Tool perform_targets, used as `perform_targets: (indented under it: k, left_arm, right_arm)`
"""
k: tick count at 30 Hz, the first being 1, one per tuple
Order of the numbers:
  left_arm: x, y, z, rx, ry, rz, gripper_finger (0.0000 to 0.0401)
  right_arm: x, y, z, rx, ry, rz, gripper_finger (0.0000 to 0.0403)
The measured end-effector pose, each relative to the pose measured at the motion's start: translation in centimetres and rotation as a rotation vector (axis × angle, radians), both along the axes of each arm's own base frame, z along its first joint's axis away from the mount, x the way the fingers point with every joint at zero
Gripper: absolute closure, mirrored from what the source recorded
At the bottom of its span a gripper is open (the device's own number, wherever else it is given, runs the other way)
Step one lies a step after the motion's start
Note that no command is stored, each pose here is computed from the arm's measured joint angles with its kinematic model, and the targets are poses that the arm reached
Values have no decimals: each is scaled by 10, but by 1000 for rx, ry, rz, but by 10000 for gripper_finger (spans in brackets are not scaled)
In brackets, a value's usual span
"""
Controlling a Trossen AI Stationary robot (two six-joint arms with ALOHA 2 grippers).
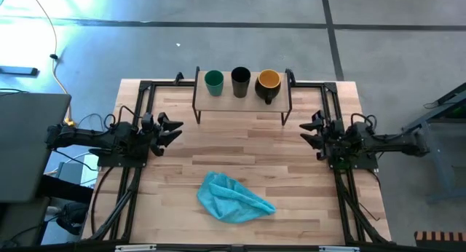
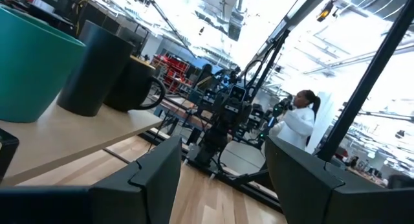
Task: Stack small to large cups/mugs on shelf
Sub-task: Return to Home Position
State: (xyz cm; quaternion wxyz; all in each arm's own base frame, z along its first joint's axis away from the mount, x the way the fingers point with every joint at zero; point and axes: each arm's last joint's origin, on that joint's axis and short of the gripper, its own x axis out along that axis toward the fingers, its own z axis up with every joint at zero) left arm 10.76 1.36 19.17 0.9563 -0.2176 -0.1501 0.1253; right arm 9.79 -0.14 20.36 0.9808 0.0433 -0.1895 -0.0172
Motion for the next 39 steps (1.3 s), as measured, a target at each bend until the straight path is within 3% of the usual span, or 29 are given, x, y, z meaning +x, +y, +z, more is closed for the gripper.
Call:
perform_targets:
  k: [39]
  left_arm:
    - [1, -3, 1, 23, -4, -105, 190]
  right_arm:
    - [-3, 2, -19, 88, 179, 83, 245]
